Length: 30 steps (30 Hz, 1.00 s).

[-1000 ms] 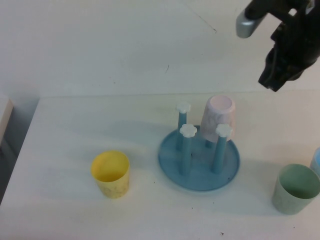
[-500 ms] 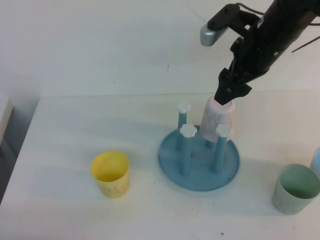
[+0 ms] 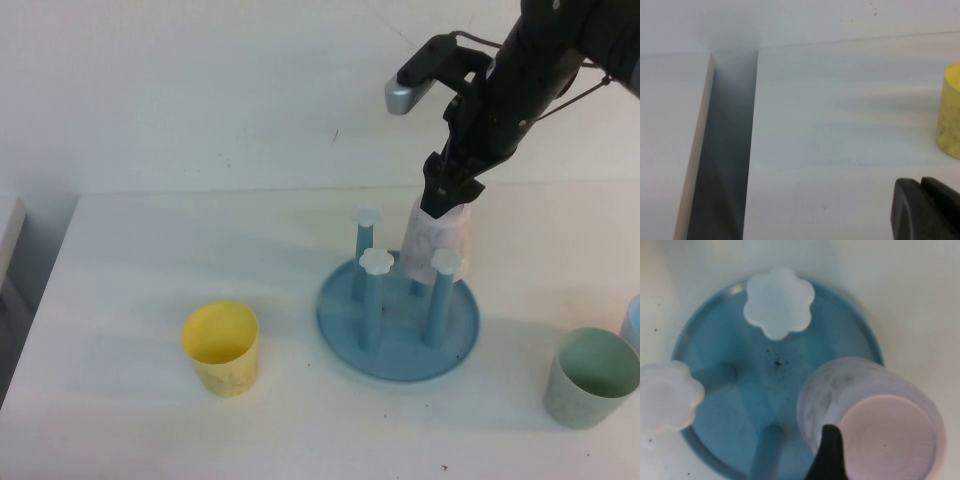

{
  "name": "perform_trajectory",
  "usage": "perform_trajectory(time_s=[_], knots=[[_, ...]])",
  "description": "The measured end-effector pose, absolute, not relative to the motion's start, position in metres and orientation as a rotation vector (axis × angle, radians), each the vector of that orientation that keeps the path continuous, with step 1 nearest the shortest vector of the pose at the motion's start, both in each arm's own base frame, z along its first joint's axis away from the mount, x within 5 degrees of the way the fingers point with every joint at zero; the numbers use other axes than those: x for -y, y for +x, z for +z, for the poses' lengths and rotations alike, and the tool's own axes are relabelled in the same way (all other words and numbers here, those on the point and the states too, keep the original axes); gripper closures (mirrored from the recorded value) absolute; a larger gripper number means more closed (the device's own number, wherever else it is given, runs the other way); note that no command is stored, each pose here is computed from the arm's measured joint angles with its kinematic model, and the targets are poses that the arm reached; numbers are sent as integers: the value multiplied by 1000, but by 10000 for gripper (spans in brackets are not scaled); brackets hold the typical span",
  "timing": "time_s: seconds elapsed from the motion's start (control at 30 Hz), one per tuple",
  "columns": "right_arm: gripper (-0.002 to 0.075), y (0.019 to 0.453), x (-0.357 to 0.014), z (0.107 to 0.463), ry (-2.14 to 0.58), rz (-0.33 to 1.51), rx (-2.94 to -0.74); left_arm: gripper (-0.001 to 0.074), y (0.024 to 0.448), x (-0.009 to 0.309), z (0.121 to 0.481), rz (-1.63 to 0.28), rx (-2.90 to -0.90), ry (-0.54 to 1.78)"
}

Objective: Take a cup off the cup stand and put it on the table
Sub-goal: Pick up the cup from the rack

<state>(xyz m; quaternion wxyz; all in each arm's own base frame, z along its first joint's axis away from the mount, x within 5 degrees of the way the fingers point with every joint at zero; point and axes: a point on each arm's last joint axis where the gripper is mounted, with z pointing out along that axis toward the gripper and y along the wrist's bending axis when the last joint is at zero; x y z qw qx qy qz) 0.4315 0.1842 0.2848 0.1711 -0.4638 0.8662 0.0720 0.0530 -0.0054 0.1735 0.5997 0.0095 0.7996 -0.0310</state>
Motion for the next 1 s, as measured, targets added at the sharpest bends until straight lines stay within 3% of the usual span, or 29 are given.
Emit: perform_trajectory(time_s=[0.33,1.0], knots=[[155,438,-189,263,-1339,255,-2490,738,53,5,173,-72,-1854,22],[155,438,-189,263,-1341,243,-2491,738,53,5,173,-71,-1854,24]])
